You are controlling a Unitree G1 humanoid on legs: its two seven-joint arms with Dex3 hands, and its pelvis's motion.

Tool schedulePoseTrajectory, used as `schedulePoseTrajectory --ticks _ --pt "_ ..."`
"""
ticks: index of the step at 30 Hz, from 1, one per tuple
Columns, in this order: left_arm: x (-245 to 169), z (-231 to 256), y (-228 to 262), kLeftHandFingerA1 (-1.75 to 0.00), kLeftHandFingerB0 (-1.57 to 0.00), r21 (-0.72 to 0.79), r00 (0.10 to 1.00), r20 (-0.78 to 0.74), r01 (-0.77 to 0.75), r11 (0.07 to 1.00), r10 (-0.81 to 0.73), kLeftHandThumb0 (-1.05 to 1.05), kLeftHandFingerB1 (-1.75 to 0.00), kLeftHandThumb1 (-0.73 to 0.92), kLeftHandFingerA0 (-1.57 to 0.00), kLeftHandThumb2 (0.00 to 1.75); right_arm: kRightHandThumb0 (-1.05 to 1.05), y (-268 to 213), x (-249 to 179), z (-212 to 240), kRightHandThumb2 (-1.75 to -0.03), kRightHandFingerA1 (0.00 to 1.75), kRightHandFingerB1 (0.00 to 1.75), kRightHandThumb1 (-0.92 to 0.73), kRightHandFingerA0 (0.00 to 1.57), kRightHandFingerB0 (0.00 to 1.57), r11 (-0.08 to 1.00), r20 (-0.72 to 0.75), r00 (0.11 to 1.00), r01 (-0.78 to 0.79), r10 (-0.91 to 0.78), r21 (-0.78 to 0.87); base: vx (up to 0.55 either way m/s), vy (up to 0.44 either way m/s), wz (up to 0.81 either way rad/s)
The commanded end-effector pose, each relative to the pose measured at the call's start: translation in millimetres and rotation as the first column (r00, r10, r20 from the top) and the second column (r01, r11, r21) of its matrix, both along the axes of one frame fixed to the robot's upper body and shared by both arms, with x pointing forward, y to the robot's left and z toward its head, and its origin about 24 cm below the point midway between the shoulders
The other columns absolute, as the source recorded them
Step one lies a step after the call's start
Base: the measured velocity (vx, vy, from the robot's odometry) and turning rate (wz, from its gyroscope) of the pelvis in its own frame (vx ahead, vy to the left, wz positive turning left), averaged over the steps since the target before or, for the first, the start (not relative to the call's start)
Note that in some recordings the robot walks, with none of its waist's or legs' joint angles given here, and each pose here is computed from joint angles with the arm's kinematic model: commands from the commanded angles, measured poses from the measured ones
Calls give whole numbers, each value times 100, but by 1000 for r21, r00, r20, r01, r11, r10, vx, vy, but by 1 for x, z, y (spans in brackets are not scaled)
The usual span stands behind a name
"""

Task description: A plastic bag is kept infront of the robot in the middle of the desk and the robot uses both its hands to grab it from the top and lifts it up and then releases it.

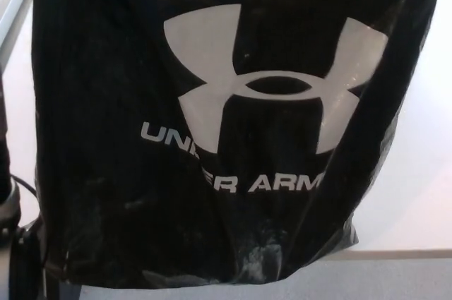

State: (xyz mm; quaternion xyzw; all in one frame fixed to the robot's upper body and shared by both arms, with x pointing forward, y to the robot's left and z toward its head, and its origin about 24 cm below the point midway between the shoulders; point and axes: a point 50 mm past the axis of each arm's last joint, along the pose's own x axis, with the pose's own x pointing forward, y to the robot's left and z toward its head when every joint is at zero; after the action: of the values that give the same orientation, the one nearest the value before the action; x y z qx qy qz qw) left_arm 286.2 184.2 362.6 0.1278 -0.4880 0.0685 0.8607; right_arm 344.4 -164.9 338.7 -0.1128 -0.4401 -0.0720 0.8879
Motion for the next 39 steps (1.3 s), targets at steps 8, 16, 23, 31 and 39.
schedulePoseTrajectory --ticks 8,16,23,31,39 --pt "43 2 24 -175 -75 -61 989 5 -150 987 150 -7 -175 39 -96 86 -20 -15 35 4 -58 175 175 -69 86 69 995 -123 988 86 -91 -45 0 0 0" --pt "63 -4 32 -175 -73 -65 943 -53 -331 941 328 -4 -175 43 -93 83 -20 -18 52 -8 -58 175 175 -67 86 69 977 -204 957 192 -208 -95 0 0 0" --pt "75 -27 56 -23 -15 280 853 -288 -360 890 435 -56 -27 48 -2 56 -55 -22 58 -34 -57 38 28 -54 20 16 921 -308 911 159 -276 -355 0 0 0" --pt "73 -67 78 -16 -9 427 775 -361 -358 830 519 -81 -33 49 -4 90 -70 -32 56 -70 -79 43 27 -47 9 5 918 -445 865 44 -233 -395 0 0 0" --pt "61 -86 85 -18 -10 411 770 -458 -259 874 444 -72 -39 46 -3 85 -37 -35 47 -93 -96 50 49 -37 2 0 914 -493 853 -49 -171 -402 0 0 0"
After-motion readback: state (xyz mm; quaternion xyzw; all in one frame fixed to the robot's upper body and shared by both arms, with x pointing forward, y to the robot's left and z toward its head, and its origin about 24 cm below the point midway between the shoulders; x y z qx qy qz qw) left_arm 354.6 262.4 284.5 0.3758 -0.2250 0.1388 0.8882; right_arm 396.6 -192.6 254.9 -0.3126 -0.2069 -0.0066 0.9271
